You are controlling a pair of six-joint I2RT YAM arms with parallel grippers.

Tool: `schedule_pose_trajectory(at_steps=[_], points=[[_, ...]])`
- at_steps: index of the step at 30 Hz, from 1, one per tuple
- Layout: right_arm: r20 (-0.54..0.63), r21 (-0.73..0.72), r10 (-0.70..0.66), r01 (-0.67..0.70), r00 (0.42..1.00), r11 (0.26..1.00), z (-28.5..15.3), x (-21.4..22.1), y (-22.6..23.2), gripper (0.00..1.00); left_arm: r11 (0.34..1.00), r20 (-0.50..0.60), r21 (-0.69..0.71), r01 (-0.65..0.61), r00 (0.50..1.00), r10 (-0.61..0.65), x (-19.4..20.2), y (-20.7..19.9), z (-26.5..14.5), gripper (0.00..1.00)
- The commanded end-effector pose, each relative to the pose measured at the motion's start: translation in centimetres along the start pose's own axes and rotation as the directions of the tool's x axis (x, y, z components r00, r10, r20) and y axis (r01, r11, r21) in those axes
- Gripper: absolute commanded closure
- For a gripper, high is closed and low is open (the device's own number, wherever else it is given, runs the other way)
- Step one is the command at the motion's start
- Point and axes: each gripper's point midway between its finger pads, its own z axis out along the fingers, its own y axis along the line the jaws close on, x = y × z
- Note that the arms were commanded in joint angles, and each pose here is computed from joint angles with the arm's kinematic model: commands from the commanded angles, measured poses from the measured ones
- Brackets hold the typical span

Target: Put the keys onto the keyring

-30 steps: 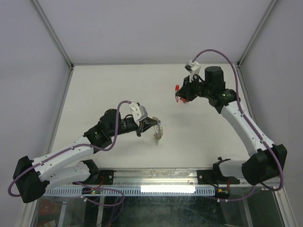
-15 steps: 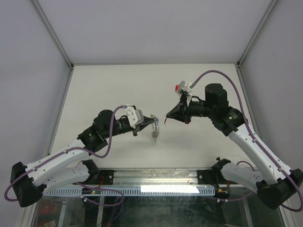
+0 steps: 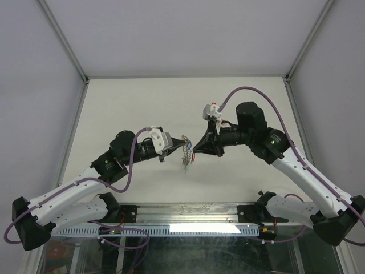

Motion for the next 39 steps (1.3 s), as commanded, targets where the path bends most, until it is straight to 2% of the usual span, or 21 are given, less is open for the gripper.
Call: schedule_pose_trajectory(at_steps=[1,9,15,21,26,31,34,39], points=[[0.051,0.059,-0.037,0.034,0.998,0.998,0.0,-2.2,-0.3,1.00,0.995,0.108,-0.031,-0.096,0.989,0.099,-4.7,1.2,-0.6,1.00],[0.108,0.135,0.005,-0.020,0.994,0.991,0.3,-2.7,-1.6,1.00,0.995,0.121,-0.034,-0.095,0.988,0.099,-5.3,1.2,-0.8,1.00],[0.159,0.112,0.064,-0.082,0.985,0.990,0.6,-3.2,-1.2,1.00,0.998,0.178,-0.045,-0.047,0.982,0.054,-6.3,1.2,-1.0,1.00],[0.157,0.201,0.018,-0.050,0.987,0.978,-0.3,-2.7,-2.2,1.00,0.998,0.242,-0.054,0.017,0.970,-0.003,-7.0,1.2,-1.1,1.00],[0.148,0.251,-0.068,0.029,0.987,0.968,-1.0,-2.9,-2.7,1.00,0.998,0.259,-0.049,0.042,0.965,-0.028,-7.3,1.1,-1.0,1.00],[0.149,0.322,-0.217,0.160,0.965,0.933,-1.7,-3.9,-3.4,1.00,0.998,0.249,-0.049,0.050,0.968,-0.037,-7.1,1.1,-0.9,1.00],[0.133,0.351,-0.319,0.256,0.938,0.901,-2.1,-4.2,-3.6,1.00,0.997,0.241,-0.061,0.056,0.970,-0.040,-7.0,1.4,-0.8,1.00],[0.123,0.347,-0.513,0.447,0.850,0.824,-2.5,-4.2,-2.9,1.00,0.996,0.238,-0.066,0.062,0.970,-0.044,-7.0,1.6,-0.6,1.00]])
